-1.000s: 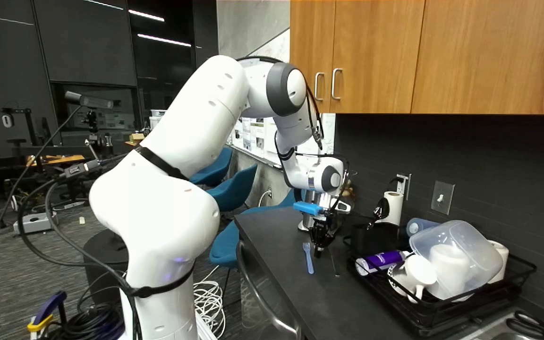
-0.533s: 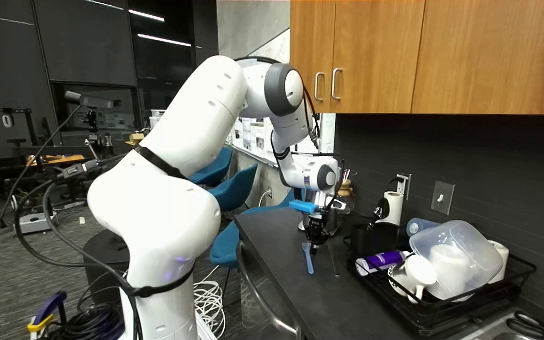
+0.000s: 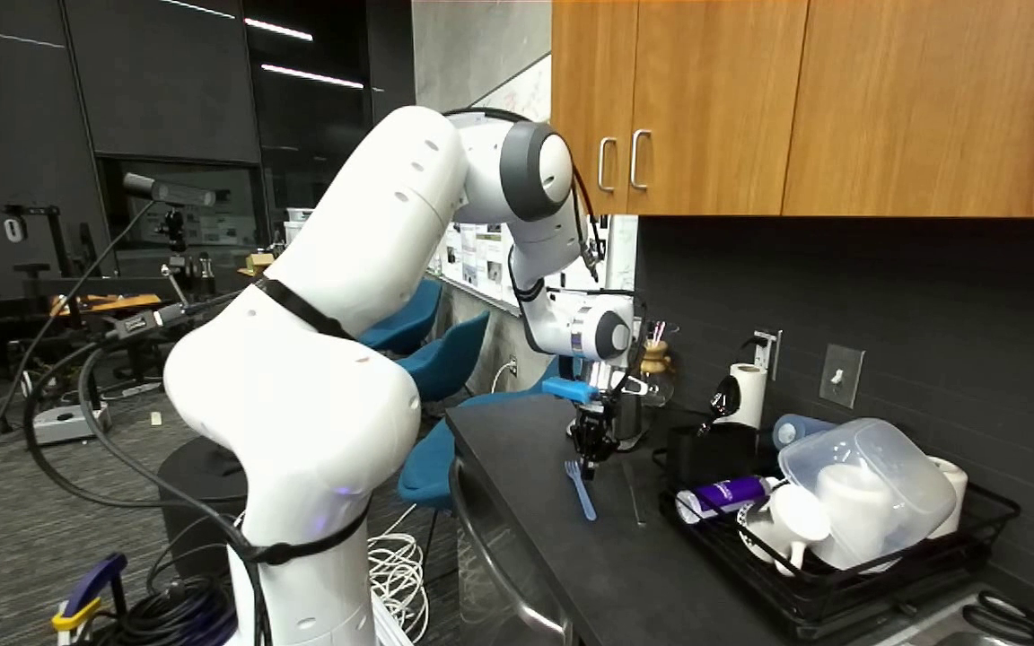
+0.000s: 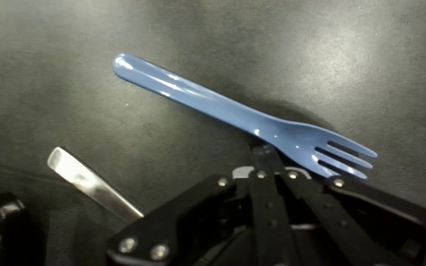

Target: Push the blue fork off the counter

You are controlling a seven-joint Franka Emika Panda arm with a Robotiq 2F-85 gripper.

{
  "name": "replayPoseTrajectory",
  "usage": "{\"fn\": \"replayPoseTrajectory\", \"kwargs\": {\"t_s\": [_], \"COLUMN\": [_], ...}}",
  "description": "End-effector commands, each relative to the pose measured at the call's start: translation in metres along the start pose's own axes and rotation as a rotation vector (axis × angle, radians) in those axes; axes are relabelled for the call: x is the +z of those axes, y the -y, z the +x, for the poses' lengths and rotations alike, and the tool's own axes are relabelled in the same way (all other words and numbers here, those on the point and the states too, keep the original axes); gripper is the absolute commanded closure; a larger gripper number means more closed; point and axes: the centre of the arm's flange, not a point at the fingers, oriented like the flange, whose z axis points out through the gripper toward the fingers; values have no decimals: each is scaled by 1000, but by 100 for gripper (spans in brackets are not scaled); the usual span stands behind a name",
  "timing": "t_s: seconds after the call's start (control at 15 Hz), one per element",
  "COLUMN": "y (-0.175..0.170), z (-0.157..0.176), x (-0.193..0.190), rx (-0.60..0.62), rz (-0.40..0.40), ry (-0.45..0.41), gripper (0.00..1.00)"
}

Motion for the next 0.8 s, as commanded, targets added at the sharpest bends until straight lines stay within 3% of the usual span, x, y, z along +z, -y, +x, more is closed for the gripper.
{"fn": "replayPoseTrajectory", "kwargs": {"t_s": [0.0,0.73], "y": [2,15], "z": [-5,-25], "x": [-2,21], "rx": [-6,-34], "rz": [-4,0], "ry": [9,56], "gripper": [100,100]}}
